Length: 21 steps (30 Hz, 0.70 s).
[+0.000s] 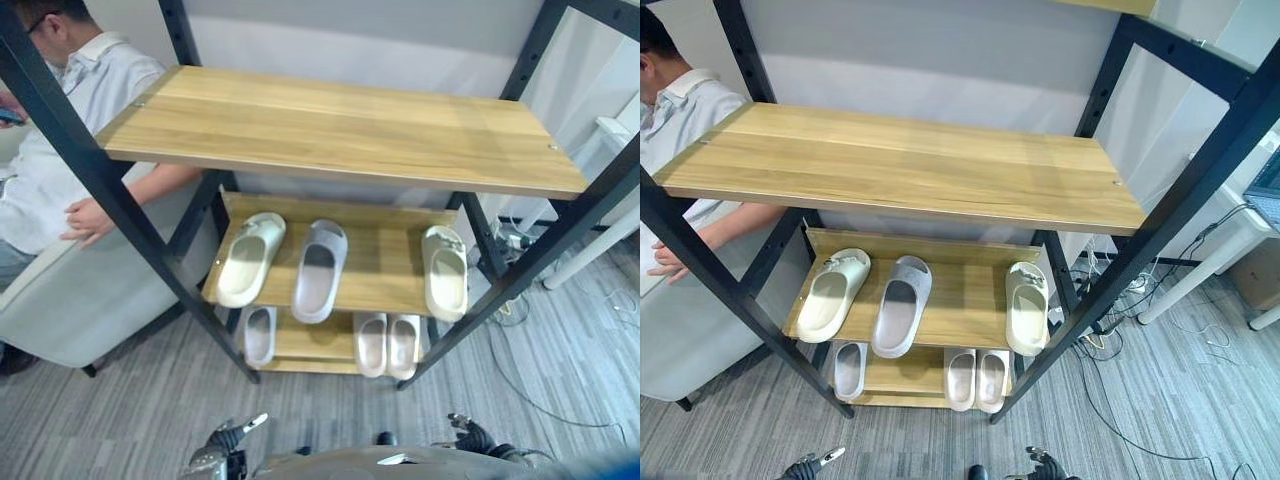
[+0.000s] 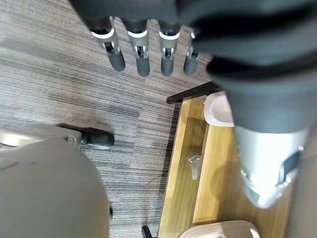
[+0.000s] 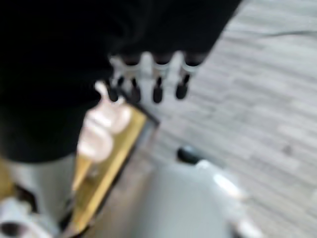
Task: Arrange the slippers neatly on the shoe rack.
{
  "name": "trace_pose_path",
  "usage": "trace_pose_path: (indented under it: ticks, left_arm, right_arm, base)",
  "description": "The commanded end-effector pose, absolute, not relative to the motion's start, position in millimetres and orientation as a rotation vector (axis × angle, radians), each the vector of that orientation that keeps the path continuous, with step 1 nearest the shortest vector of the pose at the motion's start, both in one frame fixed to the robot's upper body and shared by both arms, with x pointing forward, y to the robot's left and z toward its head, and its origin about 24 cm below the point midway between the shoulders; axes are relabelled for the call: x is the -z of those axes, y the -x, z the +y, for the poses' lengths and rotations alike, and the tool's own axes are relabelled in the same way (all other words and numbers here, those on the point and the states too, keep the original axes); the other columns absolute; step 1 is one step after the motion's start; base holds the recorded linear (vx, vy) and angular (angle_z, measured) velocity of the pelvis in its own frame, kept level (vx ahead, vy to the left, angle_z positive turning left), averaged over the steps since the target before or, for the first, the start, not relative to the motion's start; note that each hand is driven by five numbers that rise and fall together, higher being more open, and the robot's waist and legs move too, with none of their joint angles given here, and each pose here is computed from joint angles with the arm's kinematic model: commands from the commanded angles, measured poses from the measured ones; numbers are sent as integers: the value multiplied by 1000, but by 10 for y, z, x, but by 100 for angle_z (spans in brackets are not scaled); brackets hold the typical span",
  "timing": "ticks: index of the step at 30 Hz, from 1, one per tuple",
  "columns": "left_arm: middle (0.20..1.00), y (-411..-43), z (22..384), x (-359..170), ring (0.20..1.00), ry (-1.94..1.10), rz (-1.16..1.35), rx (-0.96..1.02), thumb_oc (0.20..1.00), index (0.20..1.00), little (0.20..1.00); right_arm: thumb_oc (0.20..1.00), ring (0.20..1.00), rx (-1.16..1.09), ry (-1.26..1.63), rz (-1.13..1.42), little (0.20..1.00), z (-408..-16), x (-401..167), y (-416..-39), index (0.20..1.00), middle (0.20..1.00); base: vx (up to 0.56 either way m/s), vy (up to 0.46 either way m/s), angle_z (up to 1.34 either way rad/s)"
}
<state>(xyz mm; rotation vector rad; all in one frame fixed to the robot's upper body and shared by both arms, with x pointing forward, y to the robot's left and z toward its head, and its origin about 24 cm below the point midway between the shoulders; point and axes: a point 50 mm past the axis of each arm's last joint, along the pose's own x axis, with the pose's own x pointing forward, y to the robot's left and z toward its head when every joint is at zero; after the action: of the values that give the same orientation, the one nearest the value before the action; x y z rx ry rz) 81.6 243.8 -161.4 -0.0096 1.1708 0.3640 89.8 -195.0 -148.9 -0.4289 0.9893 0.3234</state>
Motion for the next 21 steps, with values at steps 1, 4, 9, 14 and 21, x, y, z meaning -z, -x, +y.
trace_pose_path:
  ticks: [1,4,9,14,21]
  left_arm:
    - [1000,-968,2393,1595,1000,-31,1145,-324,1000,1000,1000]
    - [1000,-907,2423,1599,1000,-48,1152,-340,1000,1000,1000]
    - [1000,-860,2387,1616,1000,-59,1159,-326,1000,1000,1000]
    - [1000,-879,2359,1619,1000,-65,1157,-301,1000,1000,1000]
    - [1000,-884,2311,1630,1000,-85,1167,-267,1000,1000,1000]
  right_arm:
    - [1000,1000,-332,526,778,1000,-2051,1222,-1377,1000,1000]
    - [1000,1000,-356,547,607,1000,-1990,977,-1524,1000,1000]
    - [1000,1000,-456,580,401,1000,-1903,612,-1643,1000,1000]
    - [1000,1000,-551,591,322,1000,-1767,474,-1723,1000,1000]
    - [1000,1000,-628,547,180,1000,-1537,241,-1850,1000,1000]
  base:
    - [-9,33,-1]
    - [11,31,-6]
    - [19,26,-11]
    - [8,1,0]
    - [28,2,2]
